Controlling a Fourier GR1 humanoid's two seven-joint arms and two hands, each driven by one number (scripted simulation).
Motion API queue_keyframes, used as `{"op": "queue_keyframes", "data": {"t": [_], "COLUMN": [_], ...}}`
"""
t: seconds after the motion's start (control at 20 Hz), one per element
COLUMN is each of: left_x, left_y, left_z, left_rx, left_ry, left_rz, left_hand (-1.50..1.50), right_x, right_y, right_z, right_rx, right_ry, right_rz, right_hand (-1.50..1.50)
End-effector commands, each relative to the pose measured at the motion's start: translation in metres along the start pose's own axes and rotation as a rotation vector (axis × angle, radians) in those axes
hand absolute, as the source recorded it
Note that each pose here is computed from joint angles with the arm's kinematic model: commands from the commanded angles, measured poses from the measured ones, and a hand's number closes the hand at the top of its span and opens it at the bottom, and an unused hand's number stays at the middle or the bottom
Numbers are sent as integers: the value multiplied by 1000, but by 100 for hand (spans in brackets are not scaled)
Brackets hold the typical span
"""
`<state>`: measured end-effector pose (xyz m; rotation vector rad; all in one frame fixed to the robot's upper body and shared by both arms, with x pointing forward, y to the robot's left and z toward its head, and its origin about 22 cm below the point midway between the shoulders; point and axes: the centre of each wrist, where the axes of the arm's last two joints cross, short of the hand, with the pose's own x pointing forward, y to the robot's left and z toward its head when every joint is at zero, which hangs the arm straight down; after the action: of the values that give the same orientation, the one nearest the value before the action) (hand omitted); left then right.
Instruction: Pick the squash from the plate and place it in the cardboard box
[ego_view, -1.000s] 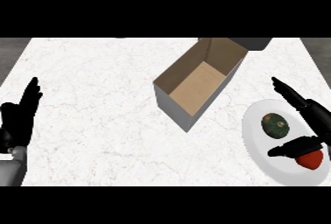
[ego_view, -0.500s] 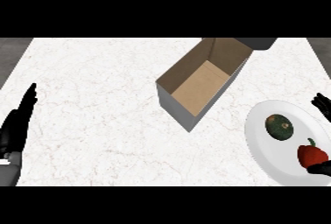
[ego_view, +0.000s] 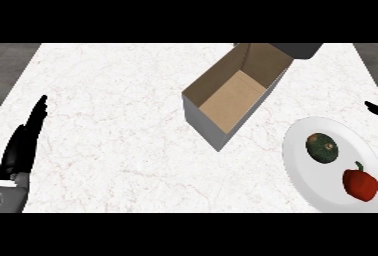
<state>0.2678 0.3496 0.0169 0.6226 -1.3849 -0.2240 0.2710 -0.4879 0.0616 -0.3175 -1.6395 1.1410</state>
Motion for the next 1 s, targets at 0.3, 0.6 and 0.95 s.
{"op": "queue_keyframes", "data": {"t": [0.3, 0.6, 0.95], "left_x": [-1, 3, -10], "left_y": [-3, 12, 14], "left_z": [1, -7, 1], "left_rx": [4, 20, -4], "left_ry": [11, 6, 32], "left_rz": [-9, -20, -10], "left_hand": [0, 0, 0], "right_x": [9, 17, 11], "right_y": [0, 21, 32], "right_z": [-65, -102, -104], "right_rx": [366, 389, 412], "right_ry": [87, 134, 106], "right_rz": [177, 217, 226], "right_hand": [-150, -150, -150]}}
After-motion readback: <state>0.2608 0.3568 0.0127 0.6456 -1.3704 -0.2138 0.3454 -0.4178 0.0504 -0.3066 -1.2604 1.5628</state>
